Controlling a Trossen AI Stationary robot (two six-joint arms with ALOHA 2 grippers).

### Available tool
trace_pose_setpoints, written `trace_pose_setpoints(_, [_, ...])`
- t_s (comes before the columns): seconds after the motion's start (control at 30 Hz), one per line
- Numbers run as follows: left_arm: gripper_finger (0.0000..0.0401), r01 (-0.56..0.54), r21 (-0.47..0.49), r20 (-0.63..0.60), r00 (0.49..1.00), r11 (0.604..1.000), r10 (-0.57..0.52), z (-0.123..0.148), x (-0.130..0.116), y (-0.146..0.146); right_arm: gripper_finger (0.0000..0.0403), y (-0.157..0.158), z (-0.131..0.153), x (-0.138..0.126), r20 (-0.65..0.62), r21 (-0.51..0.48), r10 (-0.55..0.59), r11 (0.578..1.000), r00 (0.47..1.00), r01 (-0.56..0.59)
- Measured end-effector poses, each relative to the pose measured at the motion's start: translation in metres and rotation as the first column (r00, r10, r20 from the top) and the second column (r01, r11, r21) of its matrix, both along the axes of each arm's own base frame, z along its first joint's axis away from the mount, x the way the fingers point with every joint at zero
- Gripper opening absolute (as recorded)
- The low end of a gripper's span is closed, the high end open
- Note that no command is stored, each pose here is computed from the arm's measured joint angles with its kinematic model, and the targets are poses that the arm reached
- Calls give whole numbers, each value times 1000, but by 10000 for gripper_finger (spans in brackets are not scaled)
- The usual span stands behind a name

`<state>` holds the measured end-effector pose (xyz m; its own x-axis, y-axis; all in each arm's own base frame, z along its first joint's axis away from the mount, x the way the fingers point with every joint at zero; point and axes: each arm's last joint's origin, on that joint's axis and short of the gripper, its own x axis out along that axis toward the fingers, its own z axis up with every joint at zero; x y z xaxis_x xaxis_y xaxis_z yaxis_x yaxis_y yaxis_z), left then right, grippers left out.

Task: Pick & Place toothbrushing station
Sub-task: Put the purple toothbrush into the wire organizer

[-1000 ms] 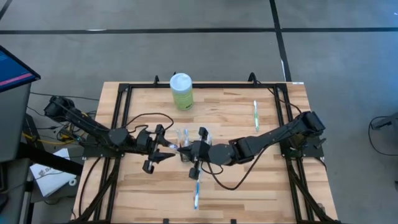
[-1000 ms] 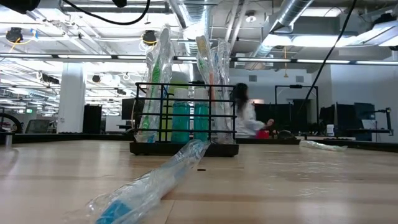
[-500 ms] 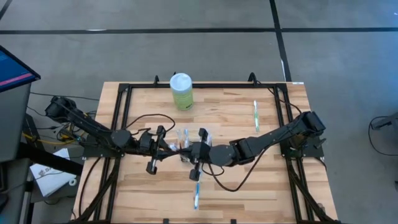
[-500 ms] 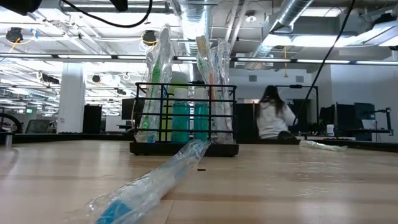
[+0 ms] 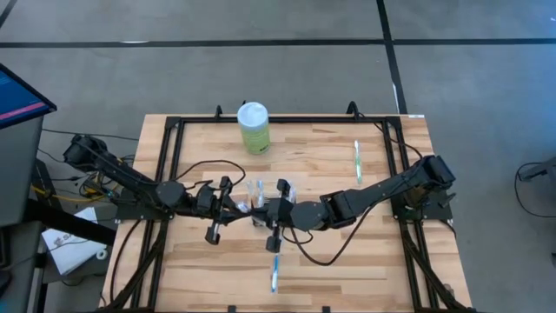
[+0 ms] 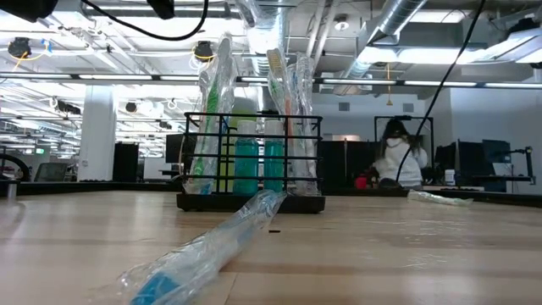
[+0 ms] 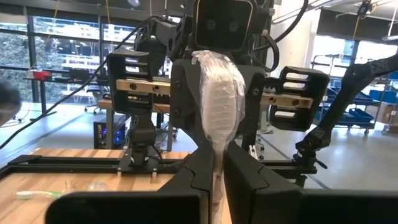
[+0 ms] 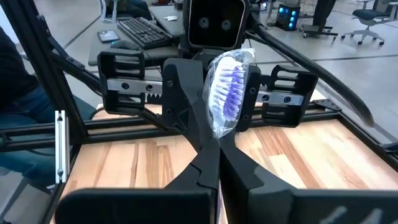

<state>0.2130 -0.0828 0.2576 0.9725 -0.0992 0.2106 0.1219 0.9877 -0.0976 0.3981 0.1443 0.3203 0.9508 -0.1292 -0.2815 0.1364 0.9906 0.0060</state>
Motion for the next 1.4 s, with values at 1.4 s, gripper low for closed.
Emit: trace_pose_setpoints(1.4, [6, -51, 23, 4, 999, 998, 51, -2, -1, 2, 0, 3, -14, -5, -122, -41, -5, 999, 993, 0])
